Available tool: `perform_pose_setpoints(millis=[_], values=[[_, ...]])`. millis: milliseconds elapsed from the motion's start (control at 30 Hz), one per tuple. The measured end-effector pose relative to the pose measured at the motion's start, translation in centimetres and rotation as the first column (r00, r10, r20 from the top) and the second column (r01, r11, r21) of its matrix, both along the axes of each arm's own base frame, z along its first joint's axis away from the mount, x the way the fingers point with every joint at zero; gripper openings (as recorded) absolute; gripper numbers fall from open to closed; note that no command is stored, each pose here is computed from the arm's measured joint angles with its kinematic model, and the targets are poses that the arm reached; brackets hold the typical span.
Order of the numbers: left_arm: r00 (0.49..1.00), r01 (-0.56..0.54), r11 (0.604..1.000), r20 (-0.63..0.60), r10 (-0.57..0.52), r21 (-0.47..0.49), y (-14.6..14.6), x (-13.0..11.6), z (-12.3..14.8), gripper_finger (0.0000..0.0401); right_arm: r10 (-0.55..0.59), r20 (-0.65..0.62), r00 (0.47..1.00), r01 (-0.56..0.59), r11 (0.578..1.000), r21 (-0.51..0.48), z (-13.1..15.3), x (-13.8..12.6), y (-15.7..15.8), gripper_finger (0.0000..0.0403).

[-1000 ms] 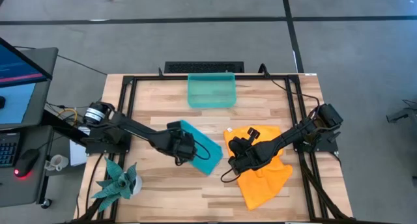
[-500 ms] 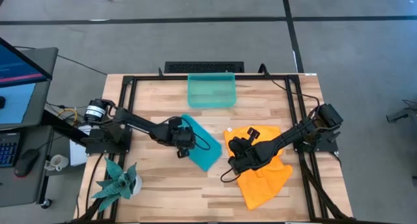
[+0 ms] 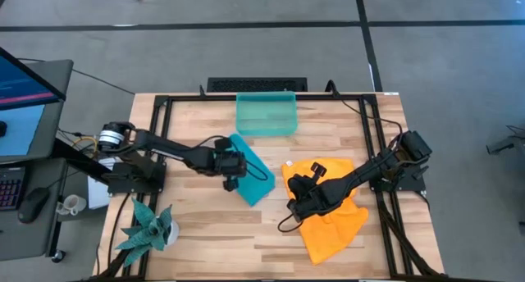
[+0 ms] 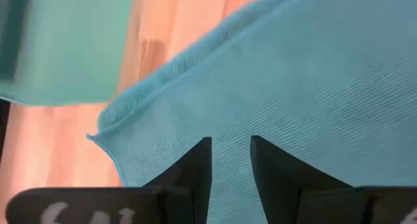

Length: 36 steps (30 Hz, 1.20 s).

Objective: Roll microfiber towels into tight, uniform cylinder then place into a basket
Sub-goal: Roll the blue microfiber cloth

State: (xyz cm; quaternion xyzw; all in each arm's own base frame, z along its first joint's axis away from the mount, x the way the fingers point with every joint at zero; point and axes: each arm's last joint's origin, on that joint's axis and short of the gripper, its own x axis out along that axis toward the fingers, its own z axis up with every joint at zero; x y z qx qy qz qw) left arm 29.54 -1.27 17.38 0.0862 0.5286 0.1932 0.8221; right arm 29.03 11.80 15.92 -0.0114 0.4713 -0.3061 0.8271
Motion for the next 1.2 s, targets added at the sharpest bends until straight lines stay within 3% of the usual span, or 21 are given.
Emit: perform_pose_setpoints(millis=[200,300,467,667,867,1200], values=[[0.971,0.073,0.995,0.233,-0.054,-0.071,-4.4,0.7,1.6,0.0098,0.006,0.009,1.000,-0.006,1.000,0.008,0.0,-0.1,0.3,0.0015],[0.943,0.138,0.988,0.315,-0.108,-0.074,-6.9,1.4,1.2,0.0098,0.012,0.015,1.000,-0.012,1.000,0.013,0.0,-0.1,0.5,0.0014],[0.900,0.154,0.987,0.418,-0.124,-0.038,-9.9,2.6,-0.6,0.0098,0.021,0.034,0.999,-0.021,1.000,0.021,0.1,0.0,0.8,0.0018],[0.903,0.098,0.995,0.421,-0.085,-0.009,-10.8,3.0,-2.9,0.0098,0.023,0.045,0.999,-0.024,0.999,0.027,0.1,0.1,0.9,0.0016],[0.908,0.070,0.997,0.418,-0.045,-0.045,-11.1,2.8,-3.5,0.0098,0.024,0.044,0.999,-0.025,0.999,0.027,0.1,0.1,0.9,0.0016],[0.941,0.019,0.995,0.337,0.014,-0.096,-11.7,2.7,-7.1,0.0098,0.021,0.045,0.999,-0.022,0.999,0.027,0.1,0.2,0.8,0.0016]])
